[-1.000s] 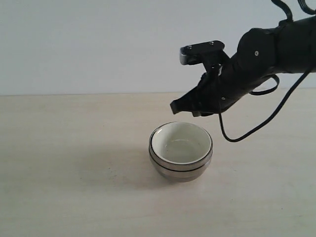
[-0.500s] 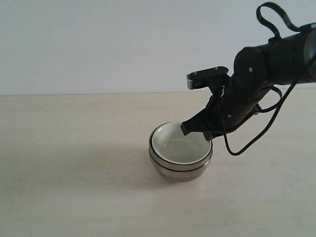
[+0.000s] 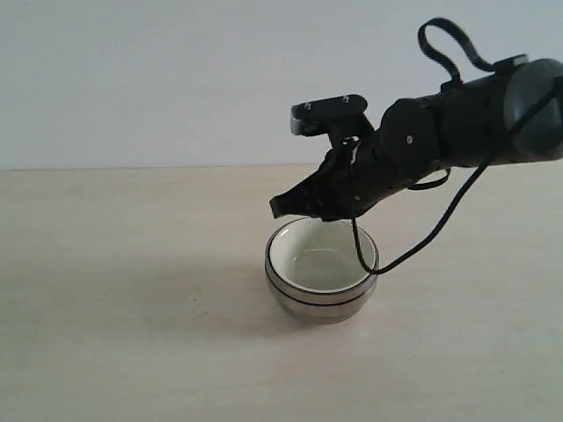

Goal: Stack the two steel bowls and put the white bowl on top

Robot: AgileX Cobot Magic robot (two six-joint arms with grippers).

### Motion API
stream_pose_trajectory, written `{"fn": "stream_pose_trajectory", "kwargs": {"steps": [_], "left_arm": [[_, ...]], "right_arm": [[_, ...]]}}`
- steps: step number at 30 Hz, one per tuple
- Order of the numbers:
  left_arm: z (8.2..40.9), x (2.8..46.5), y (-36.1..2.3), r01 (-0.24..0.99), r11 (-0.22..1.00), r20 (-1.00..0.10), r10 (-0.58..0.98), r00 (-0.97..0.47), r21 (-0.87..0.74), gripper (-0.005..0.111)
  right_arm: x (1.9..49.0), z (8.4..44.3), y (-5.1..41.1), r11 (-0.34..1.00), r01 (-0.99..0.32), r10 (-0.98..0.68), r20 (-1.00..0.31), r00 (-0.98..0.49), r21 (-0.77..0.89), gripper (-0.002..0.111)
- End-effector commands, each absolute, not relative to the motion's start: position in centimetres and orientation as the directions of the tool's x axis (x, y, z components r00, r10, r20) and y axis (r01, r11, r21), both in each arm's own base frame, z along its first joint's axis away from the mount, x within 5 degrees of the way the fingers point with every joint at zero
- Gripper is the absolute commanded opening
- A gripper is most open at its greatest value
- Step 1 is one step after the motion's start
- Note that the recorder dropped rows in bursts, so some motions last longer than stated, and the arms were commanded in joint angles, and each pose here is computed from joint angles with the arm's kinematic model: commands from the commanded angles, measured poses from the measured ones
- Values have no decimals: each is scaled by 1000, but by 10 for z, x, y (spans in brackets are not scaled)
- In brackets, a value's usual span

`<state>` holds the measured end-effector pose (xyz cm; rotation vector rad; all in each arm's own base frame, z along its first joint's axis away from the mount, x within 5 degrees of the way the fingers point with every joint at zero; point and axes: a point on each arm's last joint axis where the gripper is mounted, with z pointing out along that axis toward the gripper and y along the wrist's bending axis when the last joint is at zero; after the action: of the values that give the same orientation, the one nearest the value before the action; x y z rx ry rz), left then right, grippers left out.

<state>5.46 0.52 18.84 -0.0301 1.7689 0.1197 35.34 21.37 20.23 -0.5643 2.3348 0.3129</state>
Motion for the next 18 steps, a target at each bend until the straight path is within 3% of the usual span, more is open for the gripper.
{"fn": "stream_pose_trajectory", "kwargs": {"steps": [1,6,18], "left_arm": [[188,55,5,-89,995,-981,32,-194,51,4],[188,55,5,-89,995,-981,32,-194,51,4],[188,55,5,-89,995,-981,32,-194,51,4]], "right_arm": [[357,188,217,873,-484,-318,-683,-657,58,0],[359,186,218,873,-483,-317,-686,-655,58,0],[351,224,212,848,-530,-350,-758,-550,-7,0]]}}
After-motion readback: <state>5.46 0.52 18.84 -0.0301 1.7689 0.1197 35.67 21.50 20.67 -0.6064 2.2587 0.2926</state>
